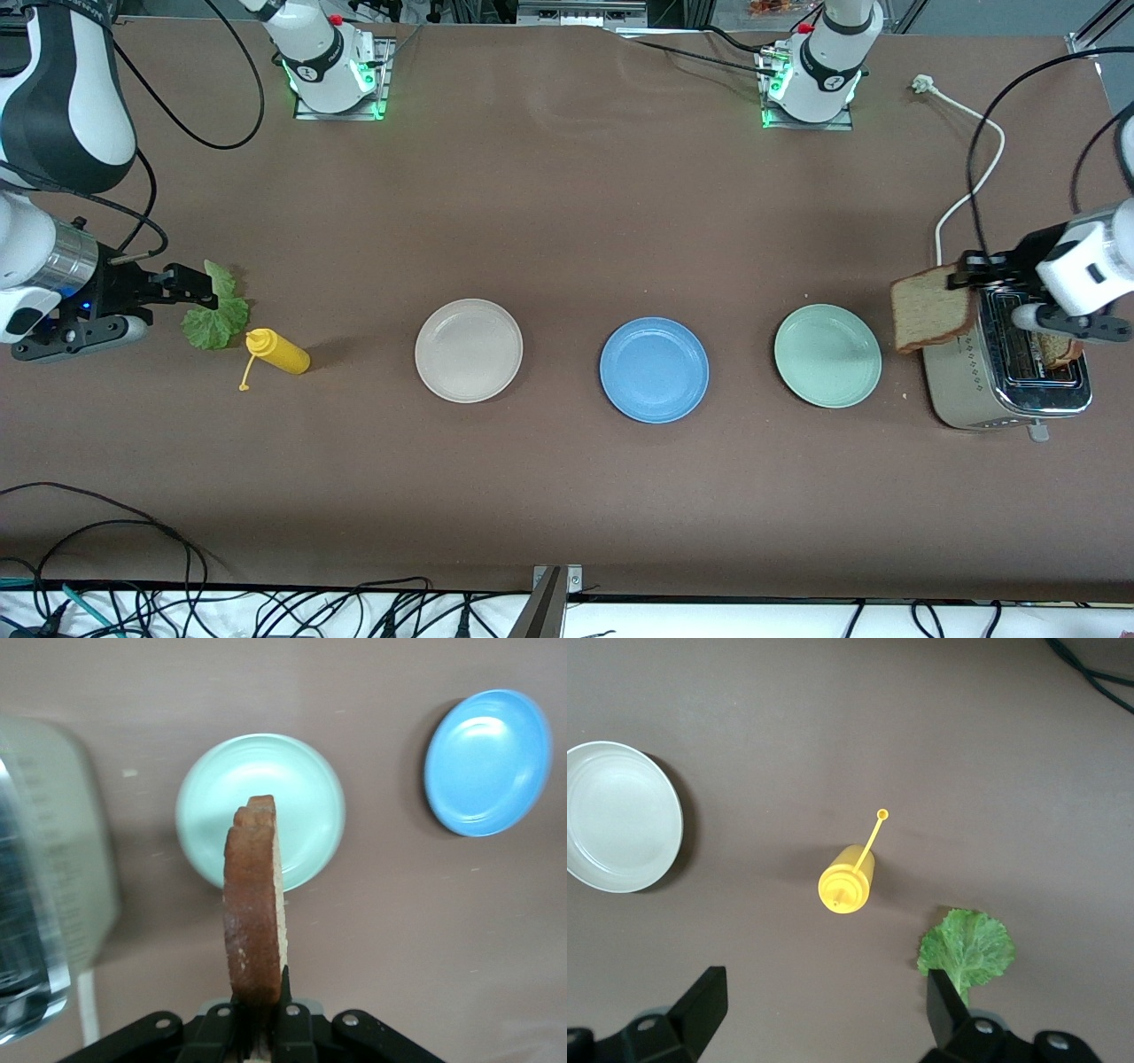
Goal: Make sandwich in blue plate with both arms
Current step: 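Carry the bread to the blue plate while the right gripper reaches lettuce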
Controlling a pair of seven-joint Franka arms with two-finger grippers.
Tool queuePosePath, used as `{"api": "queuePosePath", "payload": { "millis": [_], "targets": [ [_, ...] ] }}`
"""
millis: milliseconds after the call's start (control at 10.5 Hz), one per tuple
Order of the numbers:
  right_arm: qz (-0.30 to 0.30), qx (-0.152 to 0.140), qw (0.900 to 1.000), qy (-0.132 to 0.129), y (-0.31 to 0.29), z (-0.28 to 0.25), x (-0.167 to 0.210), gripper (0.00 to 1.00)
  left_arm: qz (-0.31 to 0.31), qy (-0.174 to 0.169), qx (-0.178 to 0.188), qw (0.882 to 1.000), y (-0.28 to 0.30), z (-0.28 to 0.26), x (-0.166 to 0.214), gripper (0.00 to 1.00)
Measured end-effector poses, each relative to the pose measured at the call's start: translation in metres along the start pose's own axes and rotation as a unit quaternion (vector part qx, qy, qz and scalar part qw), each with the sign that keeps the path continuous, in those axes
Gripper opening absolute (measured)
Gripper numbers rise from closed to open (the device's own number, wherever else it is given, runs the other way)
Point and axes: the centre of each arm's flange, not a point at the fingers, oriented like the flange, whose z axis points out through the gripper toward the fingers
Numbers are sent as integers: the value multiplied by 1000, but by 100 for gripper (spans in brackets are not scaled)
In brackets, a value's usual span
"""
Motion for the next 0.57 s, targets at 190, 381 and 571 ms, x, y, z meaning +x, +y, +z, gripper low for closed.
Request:
{"api": "queuePosePath", "payload": {
  "millis": [190,381,571],
  "targets": [
    [0,0,1000,0,0,0,0,100,6,0,-47,999,38,34,8,10],
    [0,0,1000,0,0,0,0,100,-37,-1,-111,993,80,64,20,10],
    [0,0,1000,0,0,0,0,100,-67,-2,-171,983,103,105,37,10]
  ]
}}
